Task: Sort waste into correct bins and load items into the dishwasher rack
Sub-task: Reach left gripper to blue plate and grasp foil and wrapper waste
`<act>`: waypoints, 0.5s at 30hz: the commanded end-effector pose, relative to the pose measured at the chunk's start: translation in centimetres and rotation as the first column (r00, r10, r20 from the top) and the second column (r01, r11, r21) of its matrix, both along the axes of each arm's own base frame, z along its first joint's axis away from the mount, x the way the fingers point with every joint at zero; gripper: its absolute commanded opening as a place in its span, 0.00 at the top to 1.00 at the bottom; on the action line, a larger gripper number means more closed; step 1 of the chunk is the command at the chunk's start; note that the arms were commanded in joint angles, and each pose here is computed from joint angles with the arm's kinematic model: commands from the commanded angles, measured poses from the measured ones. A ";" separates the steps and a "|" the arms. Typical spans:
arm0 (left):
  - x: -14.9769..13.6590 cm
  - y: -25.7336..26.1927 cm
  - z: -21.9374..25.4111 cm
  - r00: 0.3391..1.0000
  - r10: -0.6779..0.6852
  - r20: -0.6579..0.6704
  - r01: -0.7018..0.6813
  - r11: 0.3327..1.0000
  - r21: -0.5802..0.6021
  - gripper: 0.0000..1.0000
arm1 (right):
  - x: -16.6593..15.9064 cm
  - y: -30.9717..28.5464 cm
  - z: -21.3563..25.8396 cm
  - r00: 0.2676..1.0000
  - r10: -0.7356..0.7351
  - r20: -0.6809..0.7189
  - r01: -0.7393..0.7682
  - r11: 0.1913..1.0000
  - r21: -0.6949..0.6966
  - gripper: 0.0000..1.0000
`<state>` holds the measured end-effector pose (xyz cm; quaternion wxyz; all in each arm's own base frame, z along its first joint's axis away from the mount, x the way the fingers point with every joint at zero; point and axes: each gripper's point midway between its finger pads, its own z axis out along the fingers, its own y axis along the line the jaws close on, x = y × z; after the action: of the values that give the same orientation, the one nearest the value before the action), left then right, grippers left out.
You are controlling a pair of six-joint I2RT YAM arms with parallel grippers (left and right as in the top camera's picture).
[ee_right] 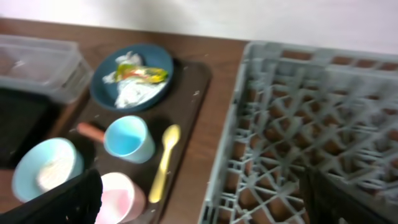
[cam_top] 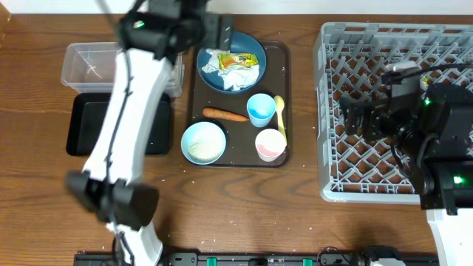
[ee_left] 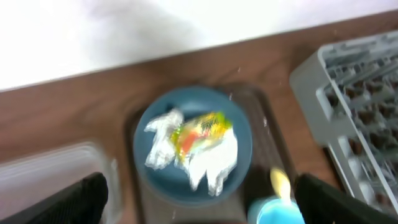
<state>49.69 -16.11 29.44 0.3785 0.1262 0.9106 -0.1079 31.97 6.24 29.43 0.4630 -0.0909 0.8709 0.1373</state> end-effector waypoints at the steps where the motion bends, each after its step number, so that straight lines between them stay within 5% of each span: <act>1: 2.4 -1.9 -2.2 0.999 -0.034 0.012 0.034 0.999 0.000 0.02 | -0.4 1.7 1.2 0.996 0.087 0.019 -0.088 0.995 0.049 0.01; 15: 6.6 -2.3 -18.0 0.974 0.072 -0.214 -0.062 0.997 0.053 0.02 | -1.3 1.6 -0.2 0.995 0.086 -0.048 -0.084 0.995 0.051 0.01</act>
<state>55.49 -18.82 12.24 0.2772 0.1102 0.9496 -0.0961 30.77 7.44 28.39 0.4304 -0.1033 0.8799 0.1730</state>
